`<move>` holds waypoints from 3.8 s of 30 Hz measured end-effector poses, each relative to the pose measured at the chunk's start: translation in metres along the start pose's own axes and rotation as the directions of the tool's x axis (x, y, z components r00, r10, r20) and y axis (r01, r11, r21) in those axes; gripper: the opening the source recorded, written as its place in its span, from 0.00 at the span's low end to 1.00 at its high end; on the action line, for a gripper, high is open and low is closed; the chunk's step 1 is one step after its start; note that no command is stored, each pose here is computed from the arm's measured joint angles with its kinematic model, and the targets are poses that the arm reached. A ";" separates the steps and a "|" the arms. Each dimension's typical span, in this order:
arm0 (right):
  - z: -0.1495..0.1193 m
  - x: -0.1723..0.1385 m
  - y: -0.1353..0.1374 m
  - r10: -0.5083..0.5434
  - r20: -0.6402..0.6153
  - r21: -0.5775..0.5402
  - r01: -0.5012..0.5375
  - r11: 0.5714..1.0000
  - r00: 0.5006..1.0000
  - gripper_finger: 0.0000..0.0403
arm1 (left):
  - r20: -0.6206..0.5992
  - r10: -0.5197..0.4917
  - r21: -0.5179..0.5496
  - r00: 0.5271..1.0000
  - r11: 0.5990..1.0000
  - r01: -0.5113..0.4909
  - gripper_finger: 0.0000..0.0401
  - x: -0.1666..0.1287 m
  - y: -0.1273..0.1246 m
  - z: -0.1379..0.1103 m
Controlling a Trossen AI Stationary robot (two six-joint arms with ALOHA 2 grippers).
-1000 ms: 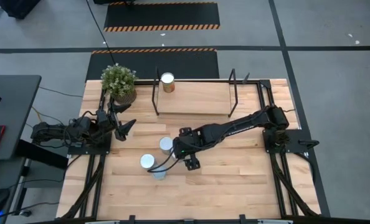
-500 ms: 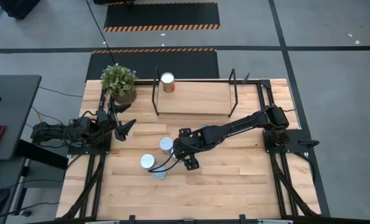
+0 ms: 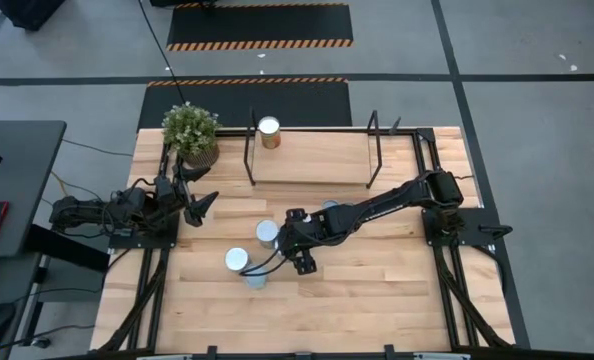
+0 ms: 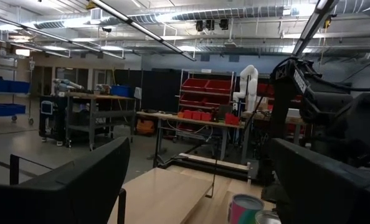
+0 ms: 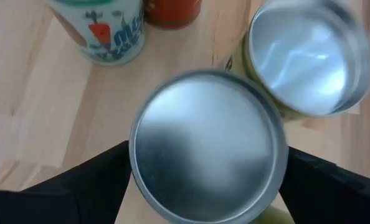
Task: Pick and place cans onto a shelf
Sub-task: Put the canned cherries on the shelf, then put the canned oranges on the shelf
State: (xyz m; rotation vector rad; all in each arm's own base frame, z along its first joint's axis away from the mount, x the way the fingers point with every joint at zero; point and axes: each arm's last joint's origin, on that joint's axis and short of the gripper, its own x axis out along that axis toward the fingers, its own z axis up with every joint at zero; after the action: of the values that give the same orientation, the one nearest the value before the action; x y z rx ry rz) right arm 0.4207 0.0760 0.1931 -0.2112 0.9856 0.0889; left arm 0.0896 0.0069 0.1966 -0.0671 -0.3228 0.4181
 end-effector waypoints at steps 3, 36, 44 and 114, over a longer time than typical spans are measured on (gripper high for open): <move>-0.001 0.001 -0.002 0.019 0.010 0.018 -0.020 1.000 1.000 0.86 | 0.000 0.000 0.000 1.000 1.000 0.000 0.98 0.000 0.000 0.000; 0.042 -0.094 -0.168 -0.215 0.148 0.031 0.213 0.977 0.965 0.81 | -0.001 0.002 0.007 1.000 1.000 -0.002 0.98 0.000 0.000 0.000; 0.001 -0.065 -0.219 -0.264 0.151 0.131 0.245 0.961 0.953 0.81 | 0.000 0.004 0.014 1.000 1.000 -0.004 0.98 0.000 0.000 0.000; 0.002 -0.059 -0.200 0.037 -0.173 0.234 0.005 0.972 0.984 0.98 | 0.029 0.050 0.068 0.998 0.996 -0.052 0.98 0.000 0.002 0.003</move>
State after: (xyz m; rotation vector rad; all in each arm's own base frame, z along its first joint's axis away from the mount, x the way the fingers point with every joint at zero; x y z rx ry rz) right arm 0.4242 -0.1173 0.2706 0.0063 1.1644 -0.0325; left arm 0.0879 0.0084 0.1994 -0.0030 -0.3338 0.4808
